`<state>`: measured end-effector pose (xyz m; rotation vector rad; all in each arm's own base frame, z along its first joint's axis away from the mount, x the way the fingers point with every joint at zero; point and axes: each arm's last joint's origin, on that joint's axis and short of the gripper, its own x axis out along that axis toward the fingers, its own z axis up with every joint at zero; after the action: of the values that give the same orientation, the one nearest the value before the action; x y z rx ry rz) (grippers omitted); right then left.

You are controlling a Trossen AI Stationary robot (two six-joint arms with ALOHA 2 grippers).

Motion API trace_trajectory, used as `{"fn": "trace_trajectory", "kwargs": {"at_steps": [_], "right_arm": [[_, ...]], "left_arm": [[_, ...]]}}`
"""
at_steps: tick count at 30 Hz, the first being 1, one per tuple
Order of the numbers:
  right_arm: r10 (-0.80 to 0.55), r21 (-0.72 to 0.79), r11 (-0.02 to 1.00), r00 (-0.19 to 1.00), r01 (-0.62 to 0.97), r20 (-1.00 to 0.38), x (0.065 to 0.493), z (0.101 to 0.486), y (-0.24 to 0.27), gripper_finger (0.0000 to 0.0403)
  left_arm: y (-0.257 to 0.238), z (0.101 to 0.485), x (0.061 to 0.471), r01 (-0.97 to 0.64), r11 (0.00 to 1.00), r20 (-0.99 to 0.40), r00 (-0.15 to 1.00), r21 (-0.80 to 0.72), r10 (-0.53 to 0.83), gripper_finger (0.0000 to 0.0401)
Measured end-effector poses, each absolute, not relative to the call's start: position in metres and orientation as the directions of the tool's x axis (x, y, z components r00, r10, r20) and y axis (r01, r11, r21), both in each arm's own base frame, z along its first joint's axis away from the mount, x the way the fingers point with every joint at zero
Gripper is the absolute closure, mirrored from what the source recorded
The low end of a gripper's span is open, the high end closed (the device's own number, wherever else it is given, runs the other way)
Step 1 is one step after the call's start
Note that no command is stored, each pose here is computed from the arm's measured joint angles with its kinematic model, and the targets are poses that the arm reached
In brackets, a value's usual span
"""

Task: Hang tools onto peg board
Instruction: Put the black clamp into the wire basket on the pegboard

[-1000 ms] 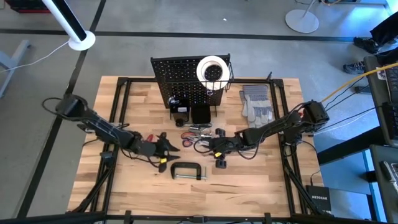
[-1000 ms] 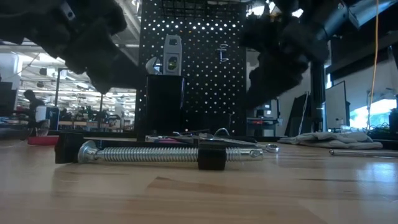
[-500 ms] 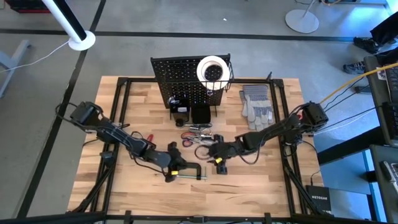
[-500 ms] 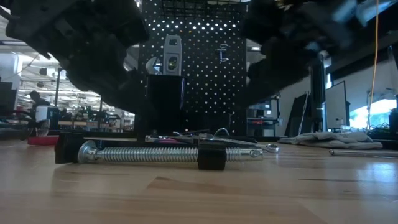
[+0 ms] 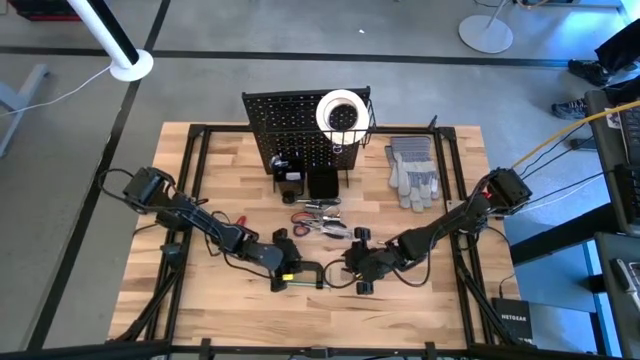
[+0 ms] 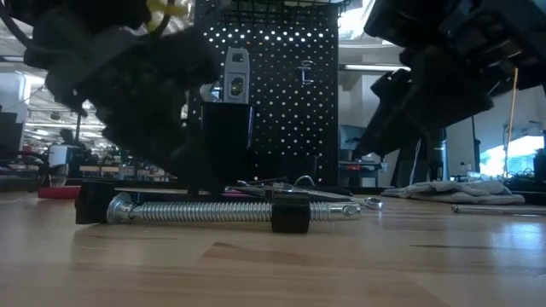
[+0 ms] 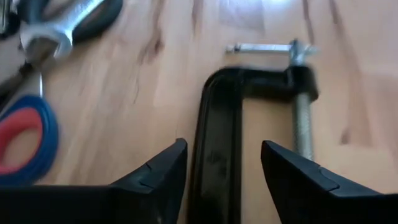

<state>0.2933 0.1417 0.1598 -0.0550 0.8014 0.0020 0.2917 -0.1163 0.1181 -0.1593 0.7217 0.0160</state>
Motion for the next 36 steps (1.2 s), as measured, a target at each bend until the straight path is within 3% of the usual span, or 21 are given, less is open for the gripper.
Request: {"fn": "trace_trajectory", "kwargs": {"at_steps": [18, 36], "right_arm": [[-0.064, -0.079, 0.997, 0.715, 0.012, -0.696, 0.295, 0.161, 0.14, 0.0223], [-0.082, -0.091, 0.996, 0.72, 0.026, -0.689, 0.295, 0.161, 0.14, 0.0223]], "left_arm": [[-0.114, 0.096, 0.286, -0.119, 0.985, -0.759, 0.651, -0.127, -0.019, 0.0229], [-0.117, 0.094, 0.288, -0.081, 0.991, -0.734, 0.679, -0.107, -0.024, 0.0229]]}}
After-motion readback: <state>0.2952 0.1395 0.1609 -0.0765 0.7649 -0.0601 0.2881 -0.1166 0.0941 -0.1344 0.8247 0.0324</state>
